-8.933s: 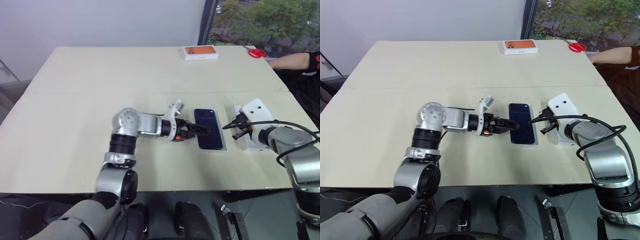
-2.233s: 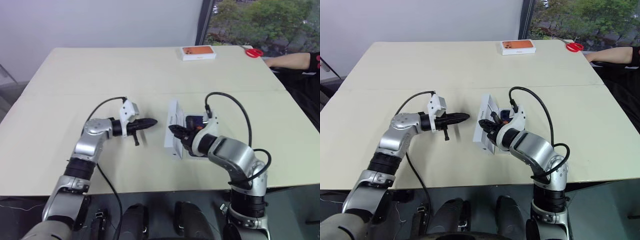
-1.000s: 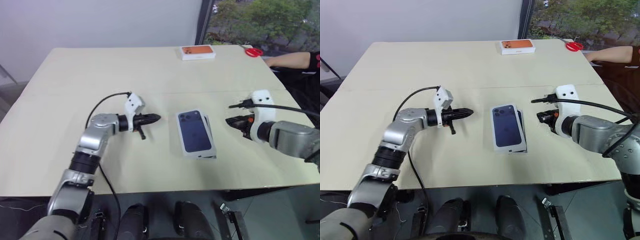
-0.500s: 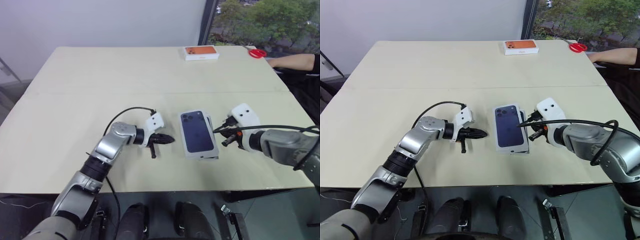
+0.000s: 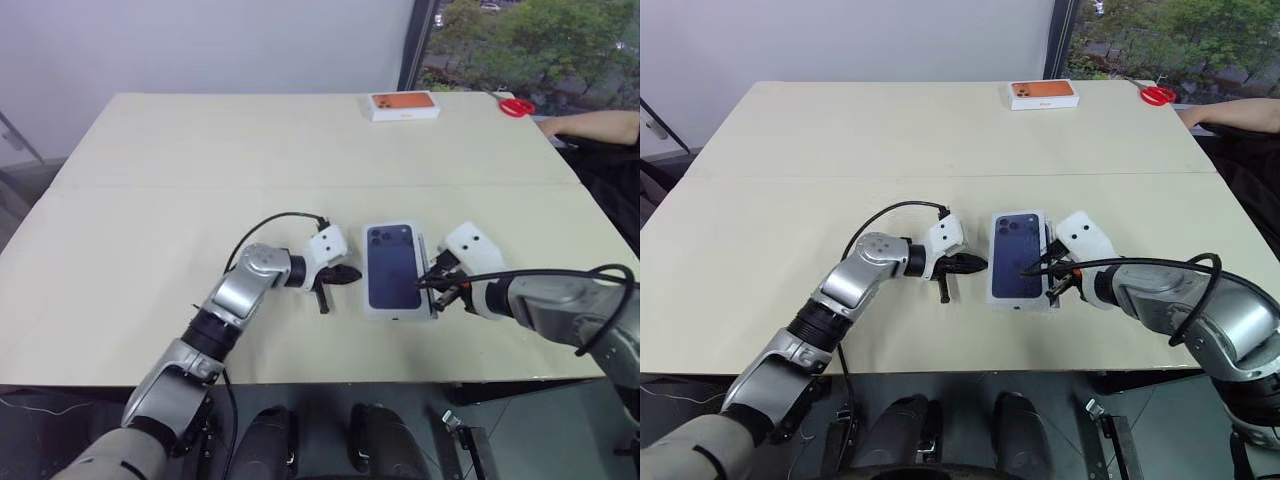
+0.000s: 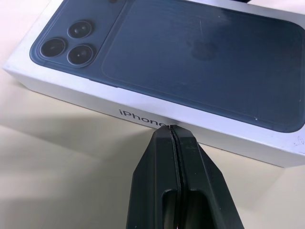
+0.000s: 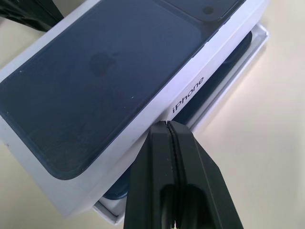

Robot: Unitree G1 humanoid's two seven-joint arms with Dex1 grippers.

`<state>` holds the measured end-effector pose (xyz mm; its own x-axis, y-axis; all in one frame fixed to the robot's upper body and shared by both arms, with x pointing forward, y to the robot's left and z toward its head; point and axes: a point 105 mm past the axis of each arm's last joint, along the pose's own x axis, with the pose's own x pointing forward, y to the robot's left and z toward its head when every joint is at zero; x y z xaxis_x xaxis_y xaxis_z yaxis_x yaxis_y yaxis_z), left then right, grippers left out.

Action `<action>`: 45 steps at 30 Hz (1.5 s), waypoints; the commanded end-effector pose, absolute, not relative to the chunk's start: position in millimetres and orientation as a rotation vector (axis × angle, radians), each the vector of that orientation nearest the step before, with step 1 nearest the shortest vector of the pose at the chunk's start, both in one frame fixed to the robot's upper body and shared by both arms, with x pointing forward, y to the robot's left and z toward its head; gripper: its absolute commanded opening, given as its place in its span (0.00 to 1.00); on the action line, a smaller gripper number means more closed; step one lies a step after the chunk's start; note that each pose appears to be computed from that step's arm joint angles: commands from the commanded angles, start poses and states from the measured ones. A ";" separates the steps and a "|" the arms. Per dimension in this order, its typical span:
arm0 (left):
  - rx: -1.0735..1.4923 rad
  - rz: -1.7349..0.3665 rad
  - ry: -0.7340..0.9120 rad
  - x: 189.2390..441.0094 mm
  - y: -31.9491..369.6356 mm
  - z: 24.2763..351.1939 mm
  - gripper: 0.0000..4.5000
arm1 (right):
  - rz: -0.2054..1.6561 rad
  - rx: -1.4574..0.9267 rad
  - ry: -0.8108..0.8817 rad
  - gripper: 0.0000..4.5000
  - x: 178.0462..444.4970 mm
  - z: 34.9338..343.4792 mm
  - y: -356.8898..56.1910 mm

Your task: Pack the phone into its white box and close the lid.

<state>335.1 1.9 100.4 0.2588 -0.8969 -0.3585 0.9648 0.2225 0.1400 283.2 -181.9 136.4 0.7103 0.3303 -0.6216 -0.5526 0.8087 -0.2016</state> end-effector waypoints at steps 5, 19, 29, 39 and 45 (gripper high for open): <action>0.342 -1.324 0.099 334.8 -17.5 124.2 0.00 | 0.514 -0.404 0.547 0.01 281.8 150.0 -179.8; 0.323 -1.346 0.061 332.6 -26.3 134.0 0.00 | 0.493 -0.388 0.558 0.01 281.4 146.8 -184.8; 0.337 -1.362 0.070 328.8 -28.4 129.3 0.00 | 0.492 -0.376 0.577 0.01 279.1 138.8 -184.6; 0.270 -1.321 0.072 338.6 -11.2 139.8 0.00 | 0.427 -0.414 0.539 0.01 281.7 154.8 -202.2; 0.148 -1.273 0.016 352.5 -4.0 169.9 0.00 | 0.434 -0.455 0.490 0.01 276.4 173.9 -213.0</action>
<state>351.3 -0.4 148.7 0.2963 -0.9419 -0.1584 0.9546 0.2867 0.0813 279.4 -216.9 159.8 0.7752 0.2577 -0.5768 -0.4774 0.8369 -0.2678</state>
